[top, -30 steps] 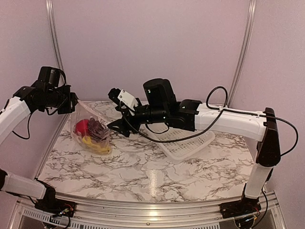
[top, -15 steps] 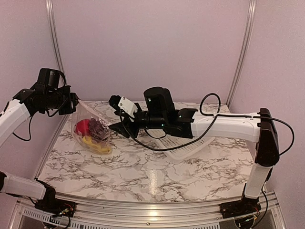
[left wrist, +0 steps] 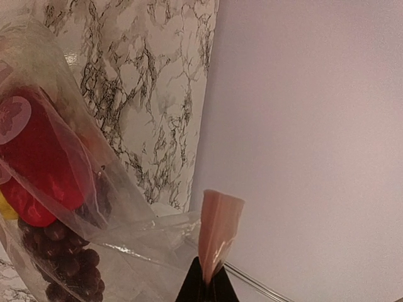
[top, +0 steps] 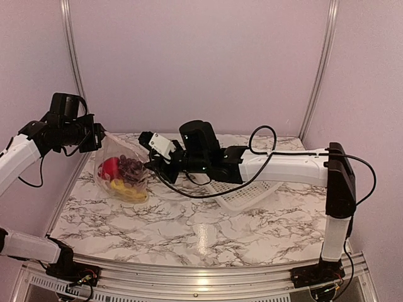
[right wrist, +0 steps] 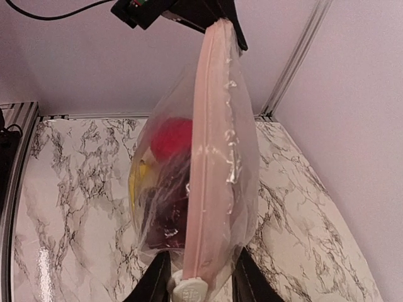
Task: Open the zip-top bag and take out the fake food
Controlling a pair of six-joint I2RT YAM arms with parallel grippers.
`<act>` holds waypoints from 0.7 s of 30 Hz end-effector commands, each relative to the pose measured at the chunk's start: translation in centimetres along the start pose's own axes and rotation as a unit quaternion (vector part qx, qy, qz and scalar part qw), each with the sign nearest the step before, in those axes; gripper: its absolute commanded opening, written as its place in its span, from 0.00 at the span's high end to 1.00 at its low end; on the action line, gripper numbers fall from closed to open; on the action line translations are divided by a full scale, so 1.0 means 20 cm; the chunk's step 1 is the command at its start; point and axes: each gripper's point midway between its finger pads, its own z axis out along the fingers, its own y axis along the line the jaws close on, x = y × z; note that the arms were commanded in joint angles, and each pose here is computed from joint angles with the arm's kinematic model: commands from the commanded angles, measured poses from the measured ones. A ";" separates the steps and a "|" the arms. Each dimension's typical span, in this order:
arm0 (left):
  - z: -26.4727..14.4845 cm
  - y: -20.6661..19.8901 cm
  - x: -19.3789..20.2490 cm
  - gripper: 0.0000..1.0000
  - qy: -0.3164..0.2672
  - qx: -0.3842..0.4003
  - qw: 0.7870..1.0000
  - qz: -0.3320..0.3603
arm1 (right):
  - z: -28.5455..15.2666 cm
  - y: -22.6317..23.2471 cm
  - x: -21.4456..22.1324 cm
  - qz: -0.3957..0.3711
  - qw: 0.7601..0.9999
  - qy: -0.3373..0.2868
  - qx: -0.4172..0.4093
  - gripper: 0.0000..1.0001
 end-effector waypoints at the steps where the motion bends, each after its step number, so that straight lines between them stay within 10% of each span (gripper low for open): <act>1: -0.04 -0.09 0.06 1.00 0.028 0.043 0.999 0.002 | -0.01 -0.09 -0.12 -0.010 0.999 -0.014 0.044 0.68; 5: -0.04 -0.12 0.06 1.00 0.029 0.053 0.998 0.004 | -0.03 -0.12 -0.14 -0.026 0.998 -0.011 0.057 0.62; 16: -0.04 -0.24 0.09 0.99 0.017 0.083 0.987 0.140 | -0.13 -0.17 -0.23 -0.021 0.997 -0.006 0.073 0.94; 21: -0.07 -0.29 0.11 0.75 0.019 0.120 0.966 0.228 | -0.15 -0.12 -0.22 -0.020 0.999 -0.003 0.036 1.00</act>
